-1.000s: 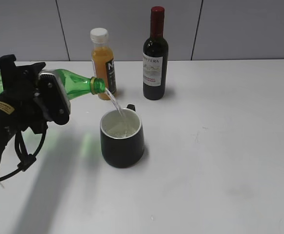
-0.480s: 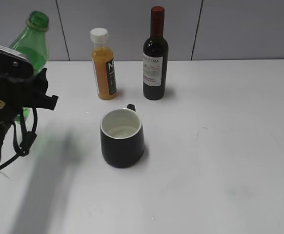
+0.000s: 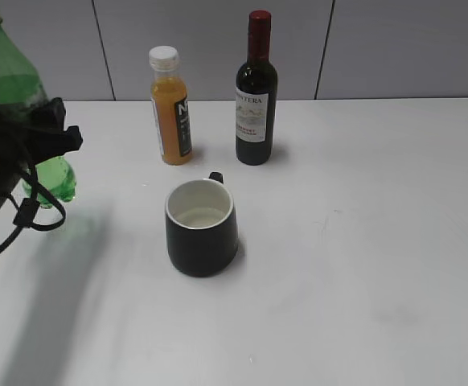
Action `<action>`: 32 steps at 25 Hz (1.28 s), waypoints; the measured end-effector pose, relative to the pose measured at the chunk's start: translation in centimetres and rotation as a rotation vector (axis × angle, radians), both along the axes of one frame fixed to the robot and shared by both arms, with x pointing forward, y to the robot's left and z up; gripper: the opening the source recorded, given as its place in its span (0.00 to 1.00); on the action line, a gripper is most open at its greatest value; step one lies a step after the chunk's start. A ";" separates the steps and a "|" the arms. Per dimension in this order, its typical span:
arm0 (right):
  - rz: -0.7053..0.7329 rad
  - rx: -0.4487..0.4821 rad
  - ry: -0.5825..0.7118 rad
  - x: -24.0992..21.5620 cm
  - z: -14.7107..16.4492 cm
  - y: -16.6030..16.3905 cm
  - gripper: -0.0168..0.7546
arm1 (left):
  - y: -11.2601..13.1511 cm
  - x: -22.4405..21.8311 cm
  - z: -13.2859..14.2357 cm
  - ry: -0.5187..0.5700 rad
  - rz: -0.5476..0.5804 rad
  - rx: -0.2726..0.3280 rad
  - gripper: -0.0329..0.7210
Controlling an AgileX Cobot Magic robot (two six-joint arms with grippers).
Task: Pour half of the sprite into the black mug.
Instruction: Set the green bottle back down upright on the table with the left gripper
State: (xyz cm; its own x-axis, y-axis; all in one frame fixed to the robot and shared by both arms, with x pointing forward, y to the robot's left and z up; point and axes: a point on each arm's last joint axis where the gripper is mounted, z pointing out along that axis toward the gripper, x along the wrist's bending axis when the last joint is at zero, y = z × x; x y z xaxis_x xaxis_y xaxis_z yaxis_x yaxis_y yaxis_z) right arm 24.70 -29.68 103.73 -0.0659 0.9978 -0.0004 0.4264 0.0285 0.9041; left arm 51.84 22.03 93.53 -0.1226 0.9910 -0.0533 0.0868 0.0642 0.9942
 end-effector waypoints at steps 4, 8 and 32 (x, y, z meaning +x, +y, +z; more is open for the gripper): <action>0.000 0.000 0.000 0.0 0.0 0.0 0.79 | 1.6 1.0 0.0 -0.005 -0.082 -0.035 0.67; 0.000 0.000 0.000 0.0 0.0 0.0 0.79 | 3.0 2.3 -0.9 -0.012 -0.177 -0.038 0.67; 0.000 0.000 0.000 0.0 0.0 0.0 0.79 | 2.5 8.6 -5.5 -0.027 -0.326 0.040 0.67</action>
State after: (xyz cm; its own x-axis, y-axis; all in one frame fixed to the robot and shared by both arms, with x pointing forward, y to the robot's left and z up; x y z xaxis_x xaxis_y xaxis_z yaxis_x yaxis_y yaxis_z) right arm 24.70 -29.68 103.73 -0.0659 0.9978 -0.0004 0.4264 0.0285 0.9041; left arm 60.42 24.54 88.07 0.2019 0.9793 -0.0125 0.0702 -0.0017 0.9975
